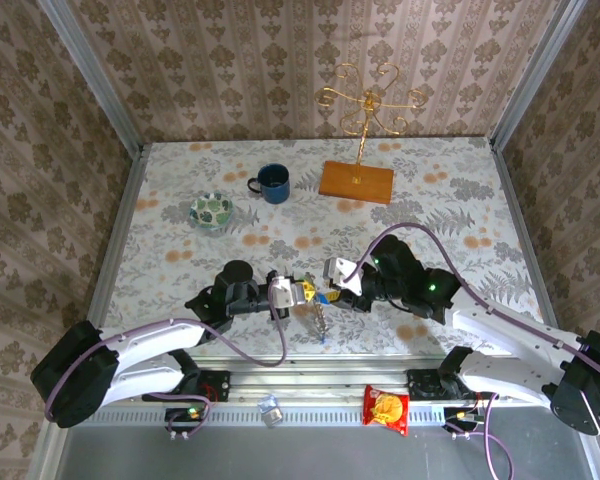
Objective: Put the keys on the keyring
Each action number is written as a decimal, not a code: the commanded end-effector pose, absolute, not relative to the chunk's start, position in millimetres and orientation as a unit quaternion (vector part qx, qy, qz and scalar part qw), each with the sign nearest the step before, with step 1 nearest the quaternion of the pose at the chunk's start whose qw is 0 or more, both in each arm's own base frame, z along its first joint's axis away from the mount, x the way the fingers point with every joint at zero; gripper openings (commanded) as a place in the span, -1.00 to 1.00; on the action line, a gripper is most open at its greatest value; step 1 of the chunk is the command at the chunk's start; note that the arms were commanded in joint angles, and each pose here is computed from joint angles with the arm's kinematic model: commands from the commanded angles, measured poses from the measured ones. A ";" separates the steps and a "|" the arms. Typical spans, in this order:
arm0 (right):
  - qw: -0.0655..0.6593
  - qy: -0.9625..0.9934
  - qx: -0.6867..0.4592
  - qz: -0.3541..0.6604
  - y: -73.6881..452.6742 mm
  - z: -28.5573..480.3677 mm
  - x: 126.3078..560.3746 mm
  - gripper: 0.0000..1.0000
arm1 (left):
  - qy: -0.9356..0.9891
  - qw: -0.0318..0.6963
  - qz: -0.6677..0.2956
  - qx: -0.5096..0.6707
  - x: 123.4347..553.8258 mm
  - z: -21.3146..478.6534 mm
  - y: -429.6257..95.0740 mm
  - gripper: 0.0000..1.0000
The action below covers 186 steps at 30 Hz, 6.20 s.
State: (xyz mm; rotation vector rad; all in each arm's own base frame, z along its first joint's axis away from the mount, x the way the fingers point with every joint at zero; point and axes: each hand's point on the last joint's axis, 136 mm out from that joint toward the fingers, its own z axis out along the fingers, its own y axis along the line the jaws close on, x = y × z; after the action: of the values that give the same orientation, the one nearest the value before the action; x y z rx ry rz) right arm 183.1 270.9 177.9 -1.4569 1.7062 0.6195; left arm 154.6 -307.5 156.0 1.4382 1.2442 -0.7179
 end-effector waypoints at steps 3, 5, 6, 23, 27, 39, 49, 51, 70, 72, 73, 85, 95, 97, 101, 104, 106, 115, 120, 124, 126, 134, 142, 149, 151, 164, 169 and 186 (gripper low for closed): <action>0.339 0.681 -0.555 0.336 287.9 185.7 148.0 -0.48 | 0.608 0.532 -0.309 0.502 185.0 191.5 -312.6 -1.00; 0.333 0.684 -0.551 0.344 293.6 182.2 142.4 -0.49 | 0.657 0.519 -0.303 0.456 196.5 197.3 -312.7 -1.00; 0.337 0.690 -0.541 0.342 295.7 179.9 144.5 -0.50 | 0.684 0.508 -0.299 0.430 202.2 199.0 -311.2 -1.00; 0.512 0.729 -0.371 0.263 295.8 176.1 231.6 -0.54 | 0.933 0.201 -0.295 -0.046 232.9 234.5 -306.9 -1.00; 0.542 0.715 -0.360 0.256 293.4 176.8 240.5 -0.55 | 0.943 0.100 -0.294 -0.122 225.8 236.8 -311.4 -1.00; 0.589 0.657 -0.401 0.247 278.0 172.2 230.7 -0.68 | 0.928 -0.071 -0.270 -0.245 199.7 229.7 -323.5 -1.00; 0.644 0.601 -0.408 0.241 268.8 192.6 219.1 -0.70 | 0.908 -0.133 -0.268 -0.293 187.0 226.8 -326.6 -1.00; 0.651 0.592 -0.408 0.241 270.6 198.3 219.9 -0.70 | 0.903 -0.140 -0.274 -0.299 186.9 228.1 -328.1 -1.00; 0.678 0.584 -0.388 0.220 274.9 213.4 237.7 -0.64 | 0.888 -0.163 -0.284 -0.323 177.6 224.7 -325.9 -1.00; 0.679 0.583 -0.387 0.223 276.0 213.6 238.1 -0.64 | 0.887 -0.165 -0.286 -0.324 177.3 224.4 -326.4 -1.00; 0.679 0.581 -0.388 0.225 277.1 214.8 237.8 -0.64 | 0.886 -0.166 -0.285 -0.325 177.1 223.4 -326.1 -1.00; 0.683 0.581 -0.376 0.234 283.0 219.1 244.0 -0.64 | 0.883 -0.167 -0.290 -0.330 176.0 222.9 -327.9 -1.00; 0.686 0.595 -0.353 0.227 282.5 218.1 255.2 -1.00 | 0.879 -0.170 -0.295 -0.335 172.9 221.8 -329.3 -1.00; 0.685 0.596 -0.350 0.230 282.4 217.3 255.5 -1.00 | 0.877 -0.170 -0.297 -0.337 172.4 220.7 -329.2 -1.00; 0.680 0.600 -0.353 0.230 281.9 212.7 254.6 -1.00 | 0.871 -0.164 -0.308 -0.347 174.1 217.5 -328.6 -1.00; 0.675 0.601 -0.358 0.232 282.1 208.8 252.3 -1.00 | 0.864 -0.159 -0.322 -0.352 177.0 216.3 -330.5 -1.00; 0.673 0.602 -0.361 0.233 282.4 207.9 251.5 -1.00 | 0.862 -0.157 -0.328 -0.355 177.6 216.0 -330.1 -1.00; 0.663 0.606 -0.372 0.234 284.2 201.8 248.9 -1.00 | 0.853 -0.139 -0.343 -0.369 182.3 212.9 -324.0 -0.70; 0.657 0.612 -0.375 0.233 283.6 198.0 248.7 -1.00 | 0.852 -0.093 -0.352 -0.376 196.6 219.8 -309.5 -0.05; 0.646 0.619 -0.381 0.231 282.7 194.7 247.9 -1.00 | 0.860 -0.024 -0.367 -0.353 220.6 232.3 -292.0 0.25; 0.638 0.625 -0.386 0.230 281.5 193.4 247.4 -1.00 | 0.877 0.024 -0.358 -0.321 234.9 234.5 -274.7 0.26; 0.569 0.661 -0.430 0.233 271.6 188.1 235.2 -1.00 | 0.892 0.326 -0.312 -0.022 298.8 262.5 -237.0 0.12; 0.492 0.690 -0.478 0.230 261.9 189.2 222.6 -1.00 | 0.683 0.527 -0.295 0.411 257.0 269.1 -273.8 0.03; 0.448 0.691 -0.528 0.209 259.3 189.9 214.4 -1.00 | 0.533 0.528 -0.268 0.605 210.9 228.5 -289.6 -0.01; 0.436 0.690 -0.542 0.201 258.8 190.0 213.9 -1.00 | 0.503 0.523 -0.281 0.629 201.4 222.3 -296.8 -0.05; 0.396 0.684 -0.586 0.180 267.9 192.2 217.6 -1.00 | 0.461 0.485 -0.320 0.671 186.9 199.5 -325.2 -0.25; 0.388 0.683 -0.594 0.172 272.8 191.0 219.5 -1.00 | 0.458 0.475 -0.331 0.675 184.1 196.6 -330.4 -0.41; 0.455 0.681 -0.521 0.240 260.9 204.1 219.1 -0.36 | 0.467 0.488 -0.373 0.637 183.3 205.5 -332.5 -1.00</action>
State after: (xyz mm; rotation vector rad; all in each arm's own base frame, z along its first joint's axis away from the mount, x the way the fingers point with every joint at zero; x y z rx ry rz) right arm 221.3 261.8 185.5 -1.4064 1.7513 0.4809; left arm 183.7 -328.7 183.7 1.6273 1.2042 -0.8566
